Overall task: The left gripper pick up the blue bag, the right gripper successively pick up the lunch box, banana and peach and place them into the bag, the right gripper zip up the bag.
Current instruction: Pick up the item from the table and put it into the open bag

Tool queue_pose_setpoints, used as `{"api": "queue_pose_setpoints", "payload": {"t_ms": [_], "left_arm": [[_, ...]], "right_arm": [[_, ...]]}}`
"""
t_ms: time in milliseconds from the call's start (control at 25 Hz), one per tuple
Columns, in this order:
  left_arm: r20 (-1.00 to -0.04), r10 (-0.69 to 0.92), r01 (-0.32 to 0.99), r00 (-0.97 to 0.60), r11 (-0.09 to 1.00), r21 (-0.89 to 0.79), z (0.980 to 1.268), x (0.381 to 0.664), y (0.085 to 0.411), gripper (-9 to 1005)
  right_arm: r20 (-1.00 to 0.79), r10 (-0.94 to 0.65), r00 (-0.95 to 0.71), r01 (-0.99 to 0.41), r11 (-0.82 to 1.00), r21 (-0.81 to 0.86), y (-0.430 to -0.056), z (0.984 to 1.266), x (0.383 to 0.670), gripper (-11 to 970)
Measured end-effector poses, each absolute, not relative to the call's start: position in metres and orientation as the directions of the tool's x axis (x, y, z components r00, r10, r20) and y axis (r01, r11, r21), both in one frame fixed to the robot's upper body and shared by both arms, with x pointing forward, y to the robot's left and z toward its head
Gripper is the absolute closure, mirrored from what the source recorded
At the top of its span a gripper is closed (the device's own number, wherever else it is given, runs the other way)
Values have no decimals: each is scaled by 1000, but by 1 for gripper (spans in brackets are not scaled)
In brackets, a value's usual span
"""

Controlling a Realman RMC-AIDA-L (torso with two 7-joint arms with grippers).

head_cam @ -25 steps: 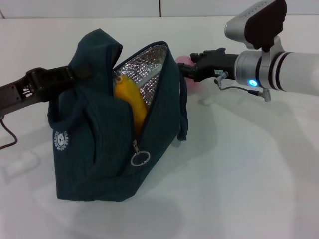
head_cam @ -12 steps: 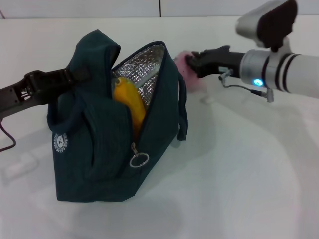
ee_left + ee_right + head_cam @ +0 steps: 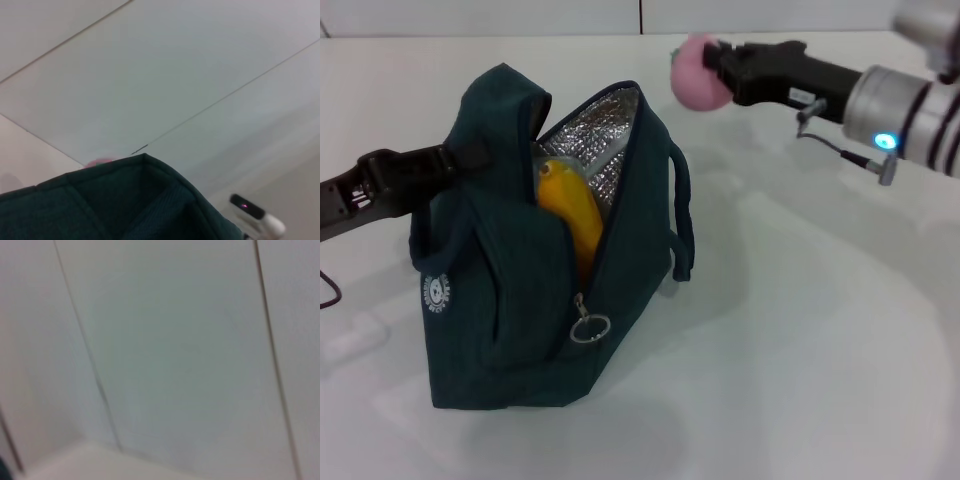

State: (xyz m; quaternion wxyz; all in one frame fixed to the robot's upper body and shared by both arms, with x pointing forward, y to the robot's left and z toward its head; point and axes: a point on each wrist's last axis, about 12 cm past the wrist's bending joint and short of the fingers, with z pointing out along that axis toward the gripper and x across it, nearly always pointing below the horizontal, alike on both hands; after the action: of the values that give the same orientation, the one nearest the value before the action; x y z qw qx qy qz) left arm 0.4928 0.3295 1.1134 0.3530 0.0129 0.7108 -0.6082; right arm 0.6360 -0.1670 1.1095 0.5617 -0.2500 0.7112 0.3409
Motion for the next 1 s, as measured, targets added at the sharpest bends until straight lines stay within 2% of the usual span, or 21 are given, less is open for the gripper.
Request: {"api": "queue_pose_setpoints", "payload": {"t_ms": [200, 400, 640, 1000], "left_arm": [[-517, -410, 448, -752, 257, -856, 1113, 492, 330, 950], [-518, -406, 452, -753, 252, -855, 1114, 491, 329, 950], [-520, -406, 455, -751, 252, -854, 1113, 491, 329, 950], [-518, -408, 455, -752, 248, -855, 1112, 490, 327, 950]], "right_arm": [[-980, 164, -112, -830, 527, 183, -177, 1130, 616, 919], [-976, 206, -63, -905, 401, 143, -170, 1143, 602, 929], [-987, 155, -44, -962, 261, 84, -148, 1145, 588, 908], [-994, 61, -94, -958, 266, 107, -133, 1132, 589, 878]]}}
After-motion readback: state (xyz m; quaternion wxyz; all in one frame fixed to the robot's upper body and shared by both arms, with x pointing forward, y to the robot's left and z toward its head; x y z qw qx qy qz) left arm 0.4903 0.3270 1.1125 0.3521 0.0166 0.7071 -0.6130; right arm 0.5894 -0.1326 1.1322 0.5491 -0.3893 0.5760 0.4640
